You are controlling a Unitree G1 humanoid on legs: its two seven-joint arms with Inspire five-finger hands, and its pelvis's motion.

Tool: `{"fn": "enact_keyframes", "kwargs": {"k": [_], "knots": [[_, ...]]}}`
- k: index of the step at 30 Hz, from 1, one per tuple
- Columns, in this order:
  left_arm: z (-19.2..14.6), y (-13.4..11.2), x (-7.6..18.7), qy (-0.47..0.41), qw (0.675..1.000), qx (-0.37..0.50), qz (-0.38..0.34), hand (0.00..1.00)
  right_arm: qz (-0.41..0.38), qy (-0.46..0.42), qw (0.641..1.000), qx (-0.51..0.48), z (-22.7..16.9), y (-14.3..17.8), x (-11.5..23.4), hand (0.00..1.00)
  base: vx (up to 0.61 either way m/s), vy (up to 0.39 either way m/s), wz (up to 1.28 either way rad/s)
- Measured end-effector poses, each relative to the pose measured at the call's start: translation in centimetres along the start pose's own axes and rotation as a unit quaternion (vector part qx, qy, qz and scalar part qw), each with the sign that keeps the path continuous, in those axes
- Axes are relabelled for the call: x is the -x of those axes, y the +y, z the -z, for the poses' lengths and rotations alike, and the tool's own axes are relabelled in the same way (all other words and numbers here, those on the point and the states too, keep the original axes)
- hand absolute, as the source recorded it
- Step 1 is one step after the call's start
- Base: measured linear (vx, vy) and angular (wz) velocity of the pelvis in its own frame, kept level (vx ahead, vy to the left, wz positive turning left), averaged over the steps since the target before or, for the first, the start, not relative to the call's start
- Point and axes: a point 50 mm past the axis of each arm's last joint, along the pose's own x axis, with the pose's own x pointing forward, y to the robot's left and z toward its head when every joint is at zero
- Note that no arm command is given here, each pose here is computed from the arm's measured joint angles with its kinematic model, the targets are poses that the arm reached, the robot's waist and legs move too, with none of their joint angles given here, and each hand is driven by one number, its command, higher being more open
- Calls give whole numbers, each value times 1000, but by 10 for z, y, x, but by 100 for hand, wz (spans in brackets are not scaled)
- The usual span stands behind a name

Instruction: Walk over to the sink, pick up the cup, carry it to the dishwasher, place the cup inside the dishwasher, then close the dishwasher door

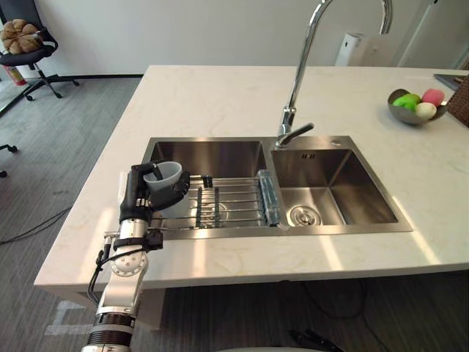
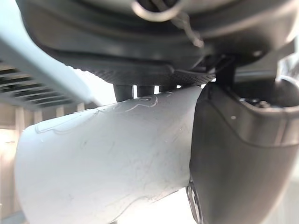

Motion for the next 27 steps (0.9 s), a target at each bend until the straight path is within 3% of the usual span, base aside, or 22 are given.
{"fn": "enact_keyframes", "kwargs": {"k": [8, 13, 17, 21, 27], "knots": [[-71, 18, 7, -172, 975, 73, -122, 0, 19, 2, 1000, -23, 10, -1, 2, 100, -38, -22, 11], [-89, 22, 20, -224, 959, 56, -164, 0, 33, 10, 999, -29, 18, -2, 4, 100, -19, -22, 6], [-82, 21, 29, -211, 963, 4, -165, 0, 43, 11, 999, -8, 18, -3, 4, 100, -33, -20, 16], [-58, 23, 50, -128, 977, -54, -163, 0, 49, 18, 998, 33, 16, -6, 3, 100, 2, -32, 73], [-35, 29, 85, -35, 978, -56, -198, 0, 73, 22, 996, 50, 18, -18, 6, 100, -22, -39, 174]]}}
